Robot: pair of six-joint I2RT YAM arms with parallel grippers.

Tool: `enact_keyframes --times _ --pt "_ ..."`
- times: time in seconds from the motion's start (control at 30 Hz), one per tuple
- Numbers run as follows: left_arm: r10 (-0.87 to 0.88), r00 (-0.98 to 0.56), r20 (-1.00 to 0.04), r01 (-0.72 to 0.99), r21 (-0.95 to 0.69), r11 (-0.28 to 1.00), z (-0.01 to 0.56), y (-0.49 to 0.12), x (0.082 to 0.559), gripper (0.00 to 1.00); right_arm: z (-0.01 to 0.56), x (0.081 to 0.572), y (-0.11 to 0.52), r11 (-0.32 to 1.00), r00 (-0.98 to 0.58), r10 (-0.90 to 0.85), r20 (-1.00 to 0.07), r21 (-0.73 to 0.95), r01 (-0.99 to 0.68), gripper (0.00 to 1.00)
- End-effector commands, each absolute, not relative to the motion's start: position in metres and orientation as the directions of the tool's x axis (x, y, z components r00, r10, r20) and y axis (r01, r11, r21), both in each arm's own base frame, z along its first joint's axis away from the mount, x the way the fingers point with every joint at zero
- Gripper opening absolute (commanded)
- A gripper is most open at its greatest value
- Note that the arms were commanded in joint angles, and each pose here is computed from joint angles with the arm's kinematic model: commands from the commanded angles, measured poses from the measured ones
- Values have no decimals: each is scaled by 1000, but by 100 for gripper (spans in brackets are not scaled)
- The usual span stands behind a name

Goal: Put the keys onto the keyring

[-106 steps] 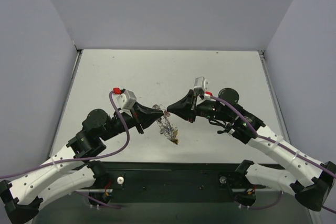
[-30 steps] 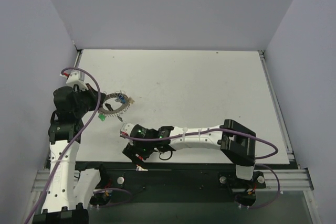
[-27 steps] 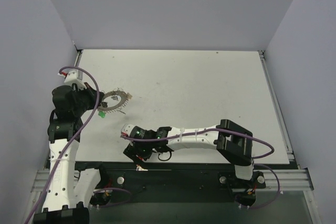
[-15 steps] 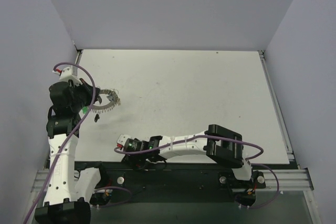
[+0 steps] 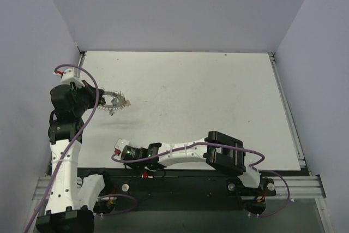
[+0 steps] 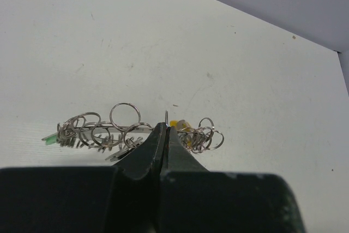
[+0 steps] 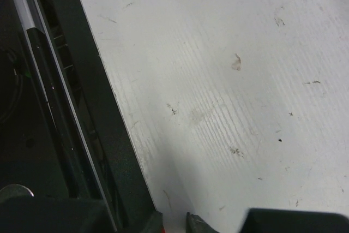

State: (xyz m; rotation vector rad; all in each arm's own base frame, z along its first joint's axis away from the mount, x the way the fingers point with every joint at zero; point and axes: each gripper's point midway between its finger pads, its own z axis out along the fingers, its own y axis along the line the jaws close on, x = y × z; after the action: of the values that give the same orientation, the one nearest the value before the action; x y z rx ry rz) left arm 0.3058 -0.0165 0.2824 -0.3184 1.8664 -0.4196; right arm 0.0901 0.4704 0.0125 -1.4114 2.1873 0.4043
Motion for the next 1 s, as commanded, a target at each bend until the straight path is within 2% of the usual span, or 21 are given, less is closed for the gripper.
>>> enact_keyframes --times 0.0,0.1,0.33,0.53,0.6,0.97 --pt "-391 -185 -902 59 -407 911 333 -15 309 0 -18 84 435 417 -352 -831 -430 -64 -907 17" --pt "-381 -183 -907 62 -397 916 335 -15 309 0 -11 82 433 409 -346 -830 -438 -55 -911 19" --pt "-373 -188 -909 66 -390 918 336 -15 310 0 -1 78 427 422 -379 -815 -439 -1 -907 41" --pt "-366 -185 -912 70 -384 921 339 -15 310 0 4 76 419 449 -409 -807 -426 7 -894 48" --pt "-365 -182 -913 71 -382 921 340 -15 310 0 1 76 417 453 -415 -809 -416 7 -891 48" --pt "-356 -176 -918 66 -372 926 342 -14 309 0 -13 45 418 391 -400 -854 -334 96 -915 27"
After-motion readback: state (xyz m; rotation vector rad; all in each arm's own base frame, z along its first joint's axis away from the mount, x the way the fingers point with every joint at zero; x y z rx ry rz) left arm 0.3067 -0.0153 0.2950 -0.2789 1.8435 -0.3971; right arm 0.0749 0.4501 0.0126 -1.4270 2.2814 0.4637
